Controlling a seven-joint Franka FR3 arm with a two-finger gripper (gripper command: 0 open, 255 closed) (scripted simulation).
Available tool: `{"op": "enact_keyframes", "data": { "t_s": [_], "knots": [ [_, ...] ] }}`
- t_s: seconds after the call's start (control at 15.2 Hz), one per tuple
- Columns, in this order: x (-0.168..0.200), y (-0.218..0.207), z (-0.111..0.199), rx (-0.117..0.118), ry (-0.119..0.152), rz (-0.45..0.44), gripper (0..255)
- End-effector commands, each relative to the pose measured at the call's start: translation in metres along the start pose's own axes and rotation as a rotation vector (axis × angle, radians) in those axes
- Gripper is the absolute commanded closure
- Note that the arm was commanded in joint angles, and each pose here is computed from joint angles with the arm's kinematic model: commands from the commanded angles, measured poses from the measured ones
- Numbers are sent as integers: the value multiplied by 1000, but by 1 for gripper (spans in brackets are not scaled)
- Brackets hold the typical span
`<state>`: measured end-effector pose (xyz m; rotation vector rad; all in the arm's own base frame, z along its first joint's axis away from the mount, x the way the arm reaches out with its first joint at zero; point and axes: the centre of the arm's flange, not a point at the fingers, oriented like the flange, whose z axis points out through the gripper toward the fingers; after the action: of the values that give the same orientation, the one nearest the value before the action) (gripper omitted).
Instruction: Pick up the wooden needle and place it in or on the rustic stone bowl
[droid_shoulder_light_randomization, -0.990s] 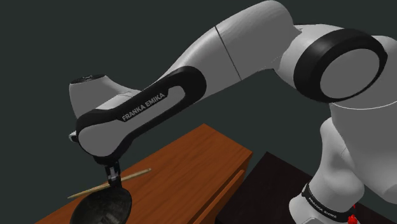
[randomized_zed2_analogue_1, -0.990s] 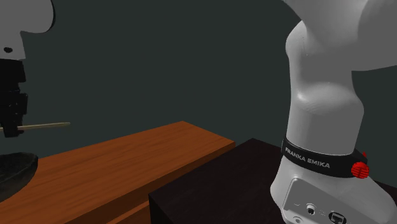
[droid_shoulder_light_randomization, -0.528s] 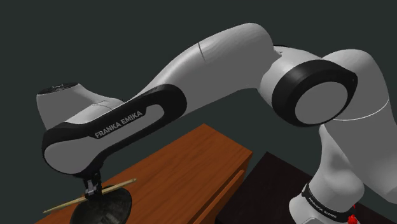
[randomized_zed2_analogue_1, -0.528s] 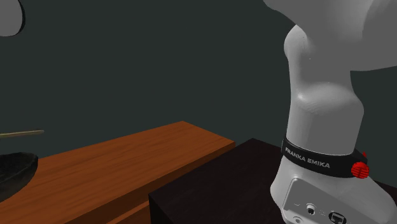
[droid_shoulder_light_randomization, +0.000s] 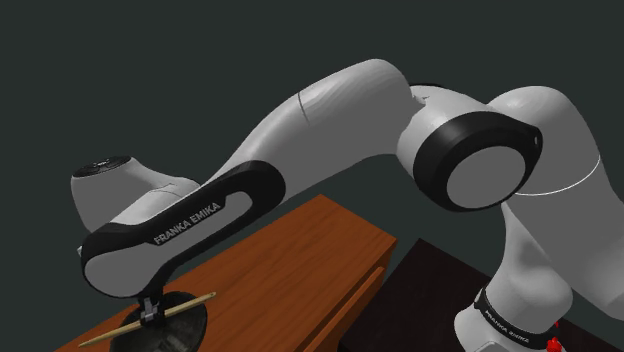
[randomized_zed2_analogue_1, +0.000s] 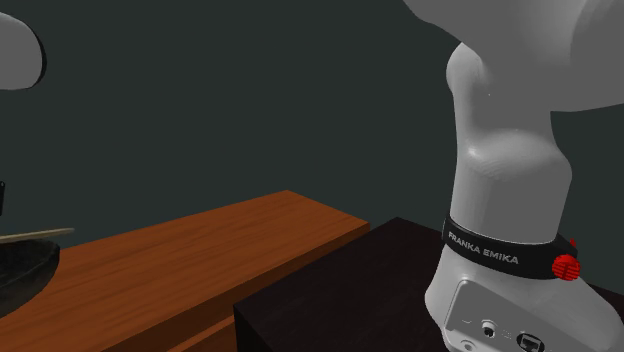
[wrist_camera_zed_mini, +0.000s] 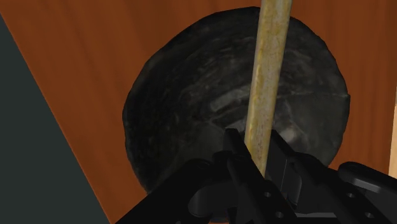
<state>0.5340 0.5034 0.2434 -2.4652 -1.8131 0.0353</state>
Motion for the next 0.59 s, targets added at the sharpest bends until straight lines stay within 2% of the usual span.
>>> {"op": "enact_keyframes", "data": {
  "t_s": [0.0,0.13,0.53],
  "knots": [
    [-1,0,10,0,0,0,255],
    [-1,1,21,0,0,0,255],
    [-1,1,21,0,0,0,255]
  ]
}}
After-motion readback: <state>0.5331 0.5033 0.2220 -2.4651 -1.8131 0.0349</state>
